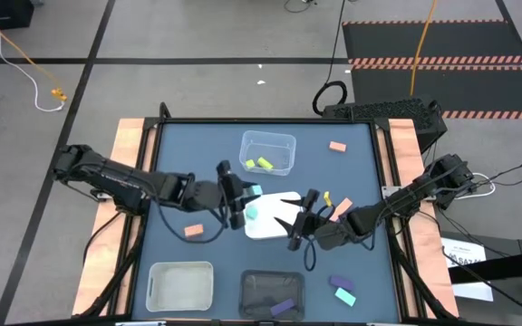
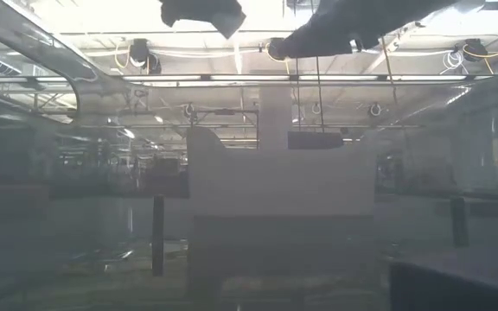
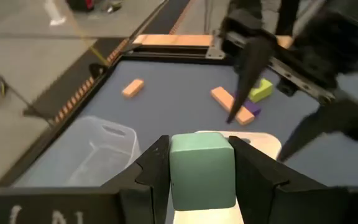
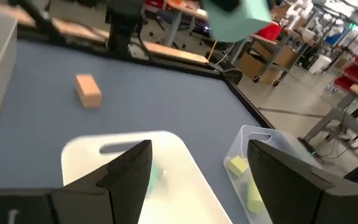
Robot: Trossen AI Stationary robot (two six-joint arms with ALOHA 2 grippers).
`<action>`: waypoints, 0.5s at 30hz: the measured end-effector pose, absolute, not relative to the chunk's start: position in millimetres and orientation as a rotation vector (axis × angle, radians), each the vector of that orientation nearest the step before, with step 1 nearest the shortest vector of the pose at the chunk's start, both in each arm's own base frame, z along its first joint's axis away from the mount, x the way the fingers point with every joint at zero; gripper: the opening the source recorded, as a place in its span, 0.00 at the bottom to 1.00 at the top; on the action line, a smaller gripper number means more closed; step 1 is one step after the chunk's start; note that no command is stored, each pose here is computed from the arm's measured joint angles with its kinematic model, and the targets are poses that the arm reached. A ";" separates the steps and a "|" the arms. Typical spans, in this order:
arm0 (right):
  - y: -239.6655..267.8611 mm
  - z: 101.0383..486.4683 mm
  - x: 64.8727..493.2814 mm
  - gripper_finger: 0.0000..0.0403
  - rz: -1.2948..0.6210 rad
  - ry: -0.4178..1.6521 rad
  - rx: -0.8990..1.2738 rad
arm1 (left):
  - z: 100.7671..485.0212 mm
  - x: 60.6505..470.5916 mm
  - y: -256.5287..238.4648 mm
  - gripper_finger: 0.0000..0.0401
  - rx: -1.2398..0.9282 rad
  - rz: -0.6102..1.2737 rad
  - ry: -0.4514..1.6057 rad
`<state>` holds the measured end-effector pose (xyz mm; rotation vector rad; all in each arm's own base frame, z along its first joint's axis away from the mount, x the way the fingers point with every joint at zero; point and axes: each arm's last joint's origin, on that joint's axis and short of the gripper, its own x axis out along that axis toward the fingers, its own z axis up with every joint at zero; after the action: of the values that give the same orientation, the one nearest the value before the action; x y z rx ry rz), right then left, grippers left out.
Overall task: Sort & place blocks by color
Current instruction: Put the left blue block into the white bin
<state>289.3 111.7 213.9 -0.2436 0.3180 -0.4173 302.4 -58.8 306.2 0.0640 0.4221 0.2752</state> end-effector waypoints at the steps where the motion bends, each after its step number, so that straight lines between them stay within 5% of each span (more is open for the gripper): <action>1: 111.5 214.7 289.7 0.64 -0.422 0.305 -0.214 | 306.0 302.1 -60.1 0.33 0.091 0.265 0.427; 8: 101.3 222.6 297.5 0.64 -0.440 0.181 0.099 | 297.6 298.9 -69.4 0.33 0.326 0.184 0.464; 15: 75.0 229.3 314.1 0.64 -0.124 0.156 0.527 | 283.4 296.6 -79.7 0.33 0.595 0.098 0.414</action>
<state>314.1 75.0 229.3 0.5272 0.1555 -0.1236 296.6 -79.7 283.4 0.5953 0.4142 0.0975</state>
